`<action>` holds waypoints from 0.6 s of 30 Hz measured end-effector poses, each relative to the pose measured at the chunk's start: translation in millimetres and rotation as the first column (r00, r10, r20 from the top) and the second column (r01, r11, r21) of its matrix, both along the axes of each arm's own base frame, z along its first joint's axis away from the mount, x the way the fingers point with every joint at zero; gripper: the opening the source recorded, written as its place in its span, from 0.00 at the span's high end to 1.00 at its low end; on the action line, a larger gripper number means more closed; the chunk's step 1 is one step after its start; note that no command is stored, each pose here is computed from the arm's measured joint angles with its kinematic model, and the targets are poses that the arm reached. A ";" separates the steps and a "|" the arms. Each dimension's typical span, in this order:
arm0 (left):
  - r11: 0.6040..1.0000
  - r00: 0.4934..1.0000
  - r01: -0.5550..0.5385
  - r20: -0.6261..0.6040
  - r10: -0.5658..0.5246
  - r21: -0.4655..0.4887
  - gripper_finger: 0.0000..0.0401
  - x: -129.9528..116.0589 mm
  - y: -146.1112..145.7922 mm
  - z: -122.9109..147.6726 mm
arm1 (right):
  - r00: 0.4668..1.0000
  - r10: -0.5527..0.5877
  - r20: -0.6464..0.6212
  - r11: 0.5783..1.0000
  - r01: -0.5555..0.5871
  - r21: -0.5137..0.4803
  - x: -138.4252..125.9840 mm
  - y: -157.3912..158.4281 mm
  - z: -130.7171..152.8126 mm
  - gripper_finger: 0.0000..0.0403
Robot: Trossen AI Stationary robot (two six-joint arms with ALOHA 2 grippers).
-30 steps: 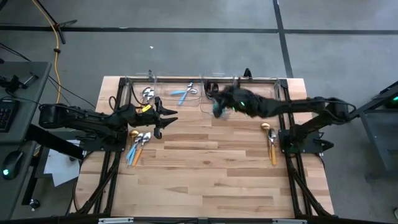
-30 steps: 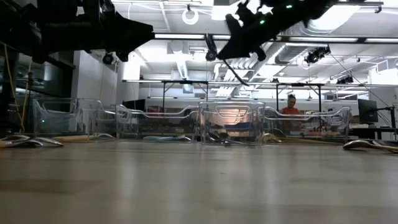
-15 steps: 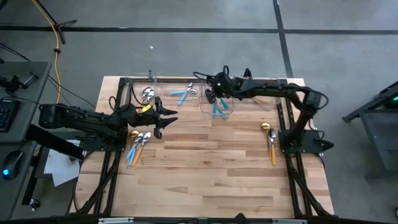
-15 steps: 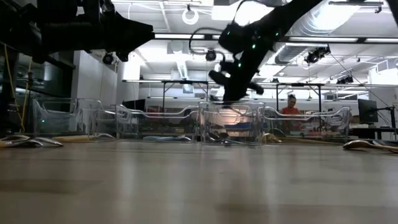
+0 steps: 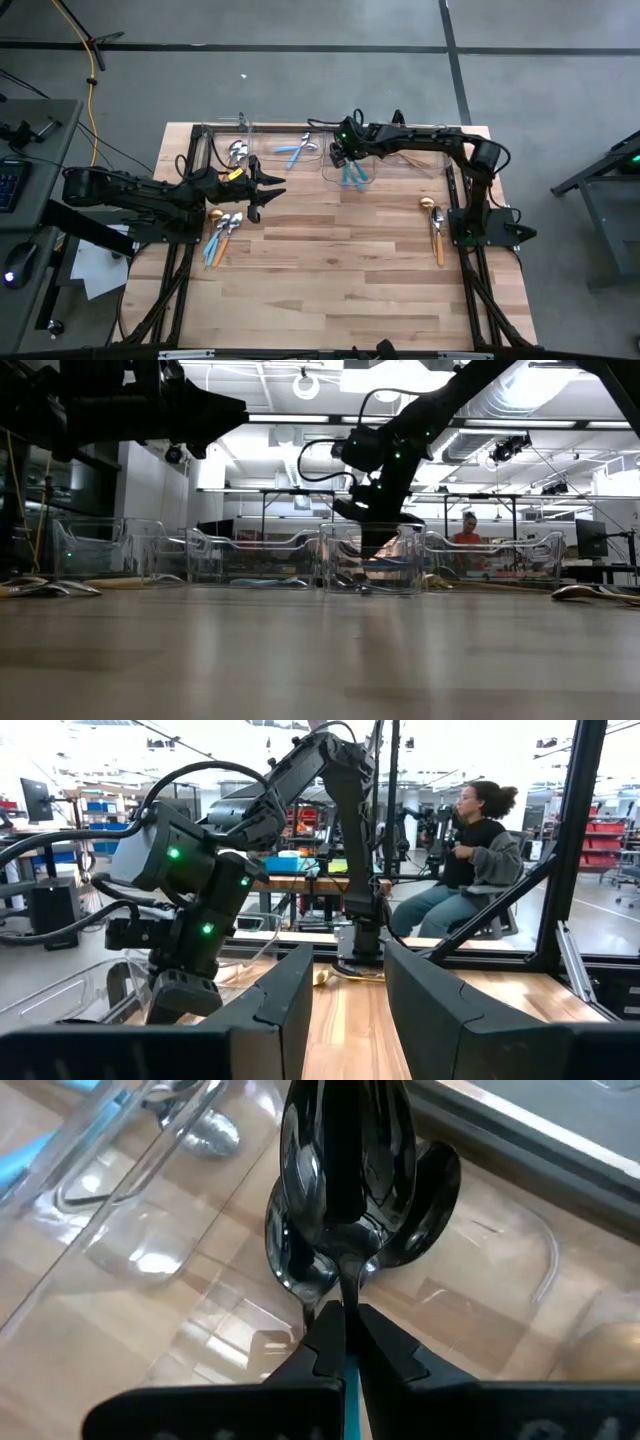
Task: Sort silverware by color (type)
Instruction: Put the black spoon into the middle right transparent bin, then put the gold spoon into the right transparent bin
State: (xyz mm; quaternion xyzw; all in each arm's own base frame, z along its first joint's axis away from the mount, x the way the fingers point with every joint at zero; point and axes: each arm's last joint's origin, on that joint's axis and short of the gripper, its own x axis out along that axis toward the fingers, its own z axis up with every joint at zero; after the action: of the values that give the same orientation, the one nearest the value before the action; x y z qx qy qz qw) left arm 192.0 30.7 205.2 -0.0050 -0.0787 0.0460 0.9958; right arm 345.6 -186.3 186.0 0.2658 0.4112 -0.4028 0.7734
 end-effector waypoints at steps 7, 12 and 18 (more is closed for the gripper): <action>1.000 1.000 0.000 0.000 0.000 -0.001 0.71 0.0 0.0 0.0 | 1.000 0.004 0.000 1.000 -0.004 0.003 0.2 0.5 -0.1 0.97; 1.000 1.000 0.000 0.000 0.000 -0.001 0.71 0.0 0.0 0.0 | 1.000 0.005 0.000 1.000 -0.005 0.002 0.2 0.5 -0.1 0.91; 1.000 1.000 0.000 0.000 0.000 -0.002 0.71 0.0 0.0 0.0 | 1.000 0.007 -0.001 1.000 -0.007 0.001 0.1 0.5 -0.1 0.85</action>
State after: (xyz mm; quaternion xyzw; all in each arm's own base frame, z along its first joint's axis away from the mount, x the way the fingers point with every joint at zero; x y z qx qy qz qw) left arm 192.0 30.7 205.2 -0.0061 -0.0787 0.0459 0.9958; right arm 345.8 -185.7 185.9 0.2645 0.4125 -0.4001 0.7745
